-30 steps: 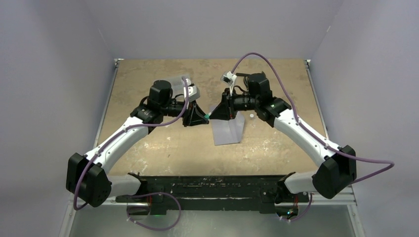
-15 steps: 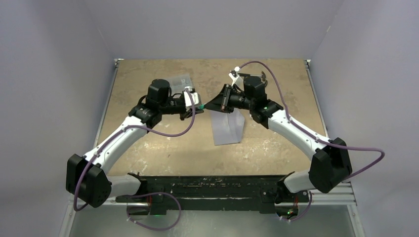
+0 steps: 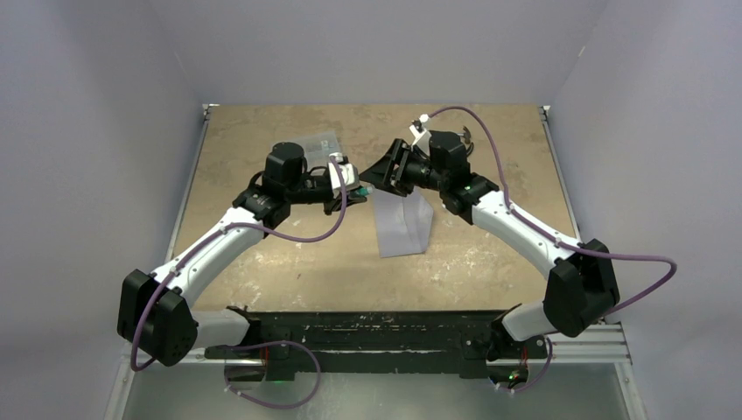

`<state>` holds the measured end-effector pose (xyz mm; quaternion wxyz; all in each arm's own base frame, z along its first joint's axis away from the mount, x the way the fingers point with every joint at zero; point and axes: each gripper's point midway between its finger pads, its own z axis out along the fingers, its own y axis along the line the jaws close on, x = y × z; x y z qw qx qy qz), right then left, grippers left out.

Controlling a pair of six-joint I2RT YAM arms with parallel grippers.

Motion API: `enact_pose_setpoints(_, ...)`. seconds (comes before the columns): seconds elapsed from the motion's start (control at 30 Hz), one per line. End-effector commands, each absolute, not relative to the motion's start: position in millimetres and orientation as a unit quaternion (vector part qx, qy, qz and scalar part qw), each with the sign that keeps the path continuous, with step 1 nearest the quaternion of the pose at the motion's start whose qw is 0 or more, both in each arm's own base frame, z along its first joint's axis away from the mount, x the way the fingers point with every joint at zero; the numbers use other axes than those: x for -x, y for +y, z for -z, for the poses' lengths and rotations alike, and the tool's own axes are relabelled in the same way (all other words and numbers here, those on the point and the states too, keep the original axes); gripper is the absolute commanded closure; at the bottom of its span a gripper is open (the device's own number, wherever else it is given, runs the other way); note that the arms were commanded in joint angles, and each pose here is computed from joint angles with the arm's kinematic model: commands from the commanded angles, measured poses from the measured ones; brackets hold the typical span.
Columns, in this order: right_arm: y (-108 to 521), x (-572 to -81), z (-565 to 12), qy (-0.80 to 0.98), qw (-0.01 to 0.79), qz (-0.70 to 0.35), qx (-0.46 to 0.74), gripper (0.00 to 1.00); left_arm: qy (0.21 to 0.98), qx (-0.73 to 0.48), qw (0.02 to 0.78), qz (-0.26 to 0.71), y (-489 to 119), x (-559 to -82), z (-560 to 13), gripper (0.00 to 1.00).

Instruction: Place the letter into the envelope and seal it

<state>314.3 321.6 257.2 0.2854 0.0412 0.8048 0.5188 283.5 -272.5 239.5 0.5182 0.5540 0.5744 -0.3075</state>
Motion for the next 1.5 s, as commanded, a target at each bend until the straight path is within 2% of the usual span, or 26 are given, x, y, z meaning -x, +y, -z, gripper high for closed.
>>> enact_pose_setpoints(0.0,327.7,-311.3,-280.9,0.784,0.311,-0.537,-0.008,0.41,0.562,-0.544,0.547,0.299,-276.7,-294.5,-259.0,1.00)
enact_pose_setpoints(0.07,328.1,-310.4,-283.1,0.781,0.314,-0.540,-0.002,0.42,0.569,-0.539,0.546,0.297,-276.6,-298.9,-257.3,1.00)
enact_pose_setpoints(0.2,328.4,-309.7,-280.7,0.784,0.313,-0.536,0.006,0.55,0.584,-0.527,0.544,0.291,-276.3,-306.2,-253.8,1.00)
enact_pose_setpoints(0.33,329.1,-311.1,-282.7,0.782,0.319,-0.535,0.013,0.57,0.599,-0.513,0.546,0.282,-274.3,-313.7,-254.8,1.00)
enact_pose_setpoints(0.5,328.8,-310.4,-278.5,0.785,0.320,-0.530,0.021,0.47,0.604,-0.504,0.552,0.278,-272.4,-315.8,-259.5,1.00)
enact_pose_setpoints(0.6,329.5,-311.7,-279.0,0.783,0.325,-0.529,0.026,0.49,0.603,-0.499,0.557,0.279,-271.8,-314.5,-261.2,1.00)
enact_pose_setpoints(0.83,330.5,-312.4,-289.1,0.771,0.338,-0.538,0.033,0.91,0.586,-0.498,0.558,0.312,-276.9,-301.3,-278.5,1.00)
enact_pose_setpoints(0.9,327.6,-311.1,-292.7,0.767,0.348,-0.538,0.033,0.93,0.588,-0.492,0.559,0.316,-275.6,-298.8,-282.2,0.88)
enact_pose_setpoints(0.97,324.0,-308.5,-296.2,0.763,0.353,-0.540,0.028,0.93,0.604,-0.474,0.561,0.310,-271.5,-300.9,-283.6,0.65)
enact_pose_setpoints(1.0,320.3,-310.7,-297.2,0.765,0.358,-0.534,0.021,0.93,0.613,-0.466,0.559,0.307,-269.0,-301.2,-282.1,0.58)
enact_pose_setpoints(1.13,312.0,-313.8,-301.4,0.774,0.369,-0.514,0.029,0.93,0.647,-0.435,0.548,0.304,-253.4,-305.5,-274.4,0.44)
enact_pose_setpoints(1.2,310.4,-311.4,-304.5,0.772,0.371,-0.515,0.032,0.93,0.649,-0.428,0.541,0.321,-247.5,-304.5,-272.6,0.30)
enact_pose_setpoints(1.33,308.8,-305.1,-306.1,0.770,0.368,-0.520,0.040,0.93,0.631,-0.437,0.535,0.353,-248.3,-297.9,-272.1,0.27)
enact_pose_setpoints(1.47,310.9,-303.8,-303.3,0.769,0.359,-0.527,0.043,0.92,0.616,-0.477,0.496,0.383,-256.4,-286.9,-260.1,0.32)
